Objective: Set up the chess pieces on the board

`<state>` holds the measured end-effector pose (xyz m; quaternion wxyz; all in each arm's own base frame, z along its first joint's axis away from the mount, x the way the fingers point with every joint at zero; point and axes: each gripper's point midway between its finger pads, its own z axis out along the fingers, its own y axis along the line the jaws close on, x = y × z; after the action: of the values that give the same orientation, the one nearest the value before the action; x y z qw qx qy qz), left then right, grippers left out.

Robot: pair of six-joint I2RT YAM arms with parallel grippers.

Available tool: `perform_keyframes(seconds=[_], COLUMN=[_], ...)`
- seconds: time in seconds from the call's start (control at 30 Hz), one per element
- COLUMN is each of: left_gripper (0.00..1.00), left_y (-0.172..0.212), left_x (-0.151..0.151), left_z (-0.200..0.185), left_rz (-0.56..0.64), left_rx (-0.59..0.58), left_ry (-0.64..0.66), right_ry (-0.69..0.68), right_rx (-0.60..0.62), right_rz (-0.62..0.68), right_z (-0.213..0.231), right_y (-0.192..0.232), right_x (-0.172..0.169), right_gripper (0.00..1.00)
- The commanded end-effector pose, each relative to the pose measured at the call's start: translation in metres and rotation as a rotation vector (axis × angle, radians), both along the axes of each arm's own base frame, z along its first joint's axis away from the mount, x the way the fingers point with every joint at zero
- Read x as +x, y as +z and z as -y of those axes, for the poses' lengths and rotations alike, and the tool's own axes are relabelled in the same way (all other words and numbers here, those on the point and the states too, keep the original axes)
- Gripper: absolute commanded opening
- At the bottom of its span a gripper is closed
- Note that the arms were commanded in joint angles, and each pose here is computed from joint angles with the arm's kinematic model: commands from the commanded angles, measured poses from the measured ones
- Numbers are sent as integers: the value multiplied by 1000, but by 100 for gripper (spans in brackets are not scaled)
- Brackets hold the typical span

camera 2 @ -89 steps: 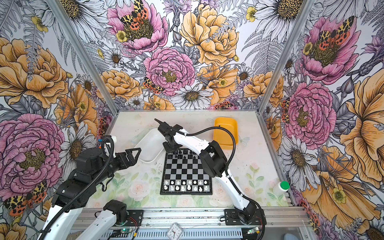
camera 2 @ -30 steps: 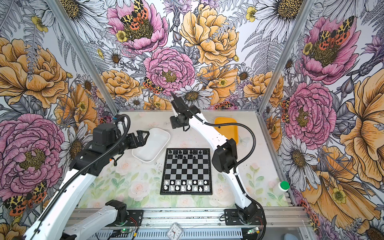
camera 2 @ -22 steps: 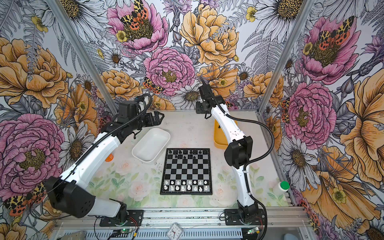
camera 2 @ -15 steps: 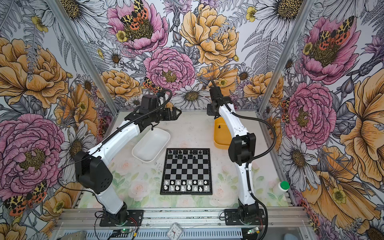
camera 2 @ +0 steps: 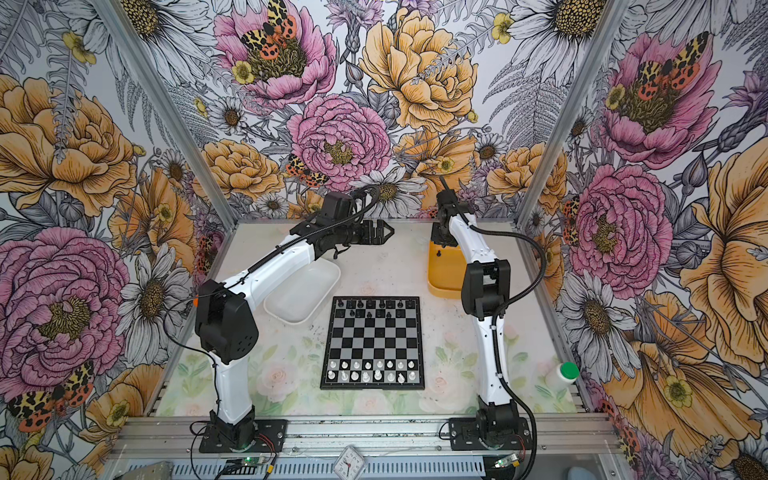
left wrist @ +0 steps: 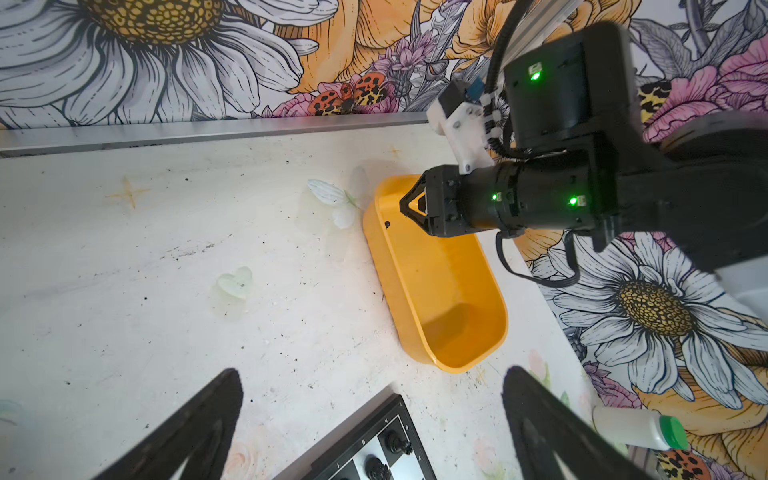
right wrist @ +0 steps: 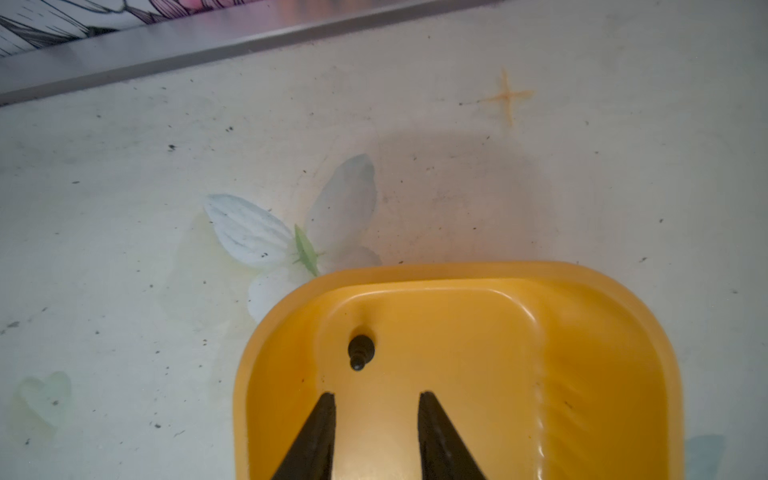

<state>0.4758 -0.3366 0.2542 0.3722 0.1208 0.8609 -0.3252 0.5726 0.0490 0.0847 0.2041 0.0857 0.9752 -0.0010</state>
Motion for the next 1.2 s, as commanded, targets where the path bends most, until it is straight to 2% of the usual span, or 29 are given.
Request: perform_keyframes(seconds=[0.0,0.2,1.17], left_gripper=[99,99,99], left_y=[18,15,7], left_x=[2,7,13], left_z=[4,4,-5], left_rz=[19,3,-27], left_rx=[-34,-35,-48], left_ry=[-13,-7,-3], right_ry=[-1,9,37], right_rx=[14,18,71], right_rz=[-5,-21,-53], right_z=[0,-1,-23], right_y=[-9,-23,-40], right_x=[5,9,6], right_gripper=[35,33,29])
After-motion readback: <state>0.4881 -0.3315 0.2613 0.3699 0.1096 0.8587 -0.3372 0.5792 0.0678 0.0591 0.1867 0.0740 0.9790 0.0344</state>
